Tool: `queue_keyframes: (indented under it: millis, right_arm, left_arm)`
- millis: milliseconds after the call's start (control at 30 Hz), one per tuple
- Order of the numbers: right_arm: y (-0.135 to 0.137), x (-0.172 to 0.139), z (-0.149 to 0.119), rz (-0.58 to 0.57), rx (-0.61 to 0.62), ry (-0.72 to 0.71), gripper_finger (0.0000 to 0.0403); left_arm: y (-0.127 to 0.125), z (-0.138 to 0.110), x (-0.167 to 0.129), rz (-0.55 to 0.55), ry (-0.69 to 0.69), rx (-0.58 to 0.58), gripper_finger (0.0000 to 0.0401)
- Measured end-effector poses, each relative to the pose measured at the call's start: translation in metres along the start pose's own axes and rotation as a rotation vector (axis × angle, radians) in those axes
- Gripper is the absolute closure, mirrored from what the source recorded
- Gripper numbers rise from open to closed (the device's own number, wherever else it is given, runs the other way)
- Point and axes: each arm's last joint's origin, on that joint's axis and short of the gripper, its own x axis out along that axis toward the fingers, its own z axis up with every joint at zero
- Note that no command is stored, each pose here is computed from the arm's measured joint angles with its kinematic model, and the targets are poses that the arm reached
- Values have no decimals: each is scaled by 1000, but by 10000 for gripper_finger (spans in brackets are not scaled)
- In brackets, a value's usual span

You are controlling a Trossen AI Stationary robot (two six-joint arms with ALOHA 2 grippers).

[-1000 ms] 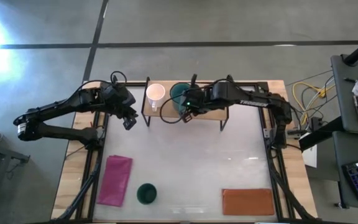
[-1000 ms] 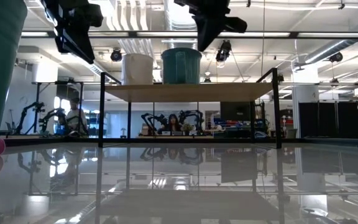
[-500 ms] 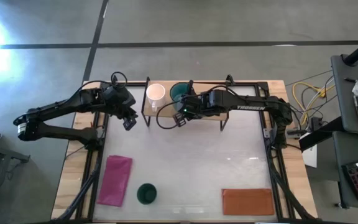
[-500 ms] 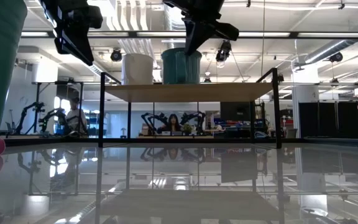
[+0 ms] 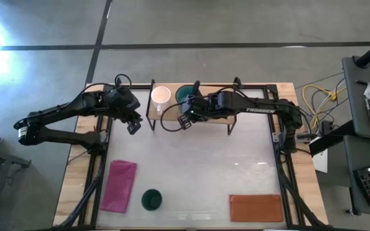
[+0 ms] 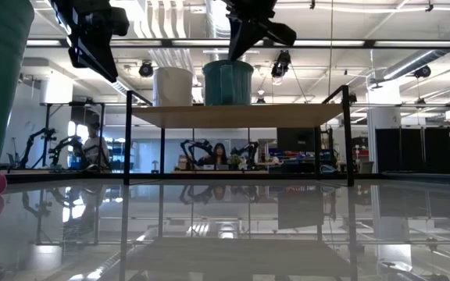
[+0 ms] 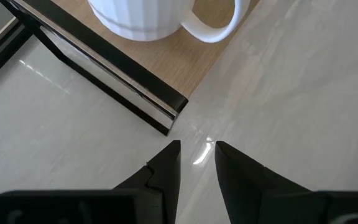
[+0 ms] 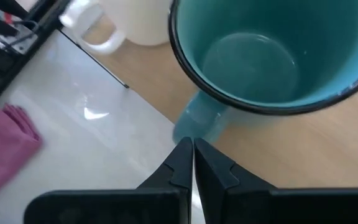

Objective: Stack small to large cups/mugs on shelf
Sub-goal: Put the blue mug on the shelf

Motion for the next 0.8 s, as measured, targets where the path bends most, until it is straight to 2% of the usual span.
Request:
queue_keyframes:
  millis: [267,533,800]
  right_arm:
    - [0,-2,-7,-27,-36,34,394]
    - [2,11,-10,-64,-45,32,394]
    - [5,14,-9,-47,-42,18,394]
  left_arm:
    - [0,0,0,0,0,-1,316]
    - [0,0,0,0,1,0,316]
    - [0,0,1,1,3,0,316]
